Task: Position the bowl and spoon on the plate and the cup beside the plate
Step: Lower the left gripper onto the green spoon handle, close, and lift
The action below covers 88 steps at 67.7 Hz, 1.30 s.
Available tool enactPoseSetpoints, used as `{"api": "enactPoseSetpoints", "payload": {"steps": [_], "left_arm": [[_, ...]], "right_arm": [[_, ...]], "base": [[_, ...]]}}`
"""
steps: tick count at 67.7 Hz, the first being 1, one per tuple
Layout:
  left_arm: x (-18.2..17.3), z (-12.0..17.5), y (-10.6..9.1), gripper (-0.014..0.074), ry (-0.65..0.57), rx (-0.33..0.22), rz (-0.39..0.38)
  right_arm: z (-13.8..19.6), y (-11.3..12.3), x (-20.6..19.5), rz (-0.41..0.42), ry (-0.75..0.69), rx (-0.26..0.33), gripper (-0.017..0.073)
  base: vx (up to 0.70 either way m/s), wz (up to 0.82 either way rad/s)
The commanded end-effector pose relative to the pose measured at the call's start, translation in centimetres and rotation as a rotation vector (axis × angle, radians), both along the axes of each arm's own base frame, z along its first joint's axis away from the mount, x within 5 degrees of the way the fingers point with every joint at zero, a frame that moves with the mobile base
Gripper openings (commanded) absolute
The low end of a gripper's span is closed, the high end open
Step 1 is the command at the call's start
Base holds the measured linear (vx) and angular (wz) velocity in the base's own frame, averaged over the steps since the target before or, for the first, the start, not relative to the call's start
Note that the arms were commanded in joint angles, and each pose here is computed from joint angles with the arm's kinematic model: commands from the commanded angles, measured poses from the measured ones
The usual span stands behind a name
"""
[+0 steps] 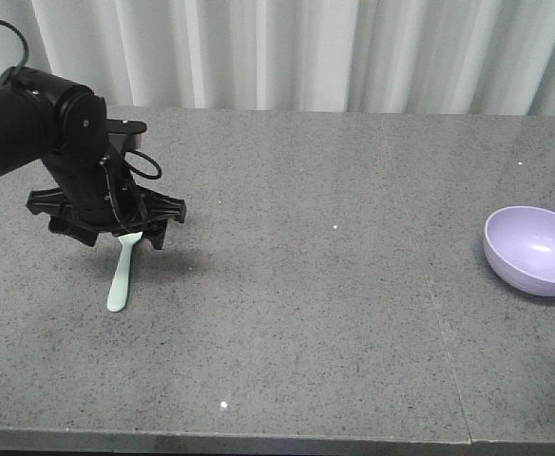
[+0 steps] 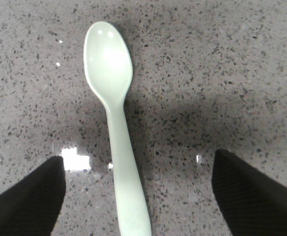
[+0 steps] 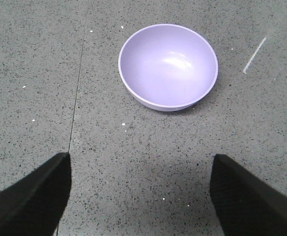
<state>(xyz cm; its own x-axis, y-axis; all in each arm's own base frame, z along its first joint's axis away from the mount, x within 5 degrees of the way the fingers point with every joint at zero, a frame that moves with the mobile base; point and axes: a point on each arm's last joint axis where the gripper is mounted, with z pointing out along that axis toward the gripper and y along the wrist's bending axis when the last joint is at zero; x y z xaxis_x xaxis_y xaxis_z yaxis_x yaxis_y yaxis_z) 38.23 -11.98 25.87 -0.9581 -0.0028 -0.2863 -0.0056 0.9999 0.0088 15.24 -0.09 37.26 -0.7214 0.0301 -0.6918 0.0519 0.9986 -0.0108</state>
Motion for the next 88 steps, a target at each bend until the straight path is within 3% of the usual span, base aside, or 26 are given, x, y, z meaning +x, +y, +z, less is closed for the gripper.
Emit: {"api": "enactPoseSetpoints", "payload": {"steps": [1,62,74,88], "left_arm": [[0.1,2.4,-0.1,0.0589,-0.065,-0.011,0.006],[1.7,-2.4,0.1,0.0582,0.061,0.018,0.029],[1.7,-2.5,0.1,0.0505,0.064,0.019,0.029],[1.7,-2.5,0.1,0.0331,0.066,0.020,0.029]], "right_arm": [[1.5,-0.1,0.3,0.007,-0.094,-0.019,0.0573],[1.5,-0.1,0.3,0.007,-0.095,-0.022,0.0573],[1.5,-0.1,0.3,0.006,-0.096,-0.025,0.0573],[1.5,-0.1,0.3,0.006,-0.096,-0.025,0.0573]], "base": [[0.00,0.00],[0.00,0.00],[0.00,0.00],[0.00,0.00]]}}
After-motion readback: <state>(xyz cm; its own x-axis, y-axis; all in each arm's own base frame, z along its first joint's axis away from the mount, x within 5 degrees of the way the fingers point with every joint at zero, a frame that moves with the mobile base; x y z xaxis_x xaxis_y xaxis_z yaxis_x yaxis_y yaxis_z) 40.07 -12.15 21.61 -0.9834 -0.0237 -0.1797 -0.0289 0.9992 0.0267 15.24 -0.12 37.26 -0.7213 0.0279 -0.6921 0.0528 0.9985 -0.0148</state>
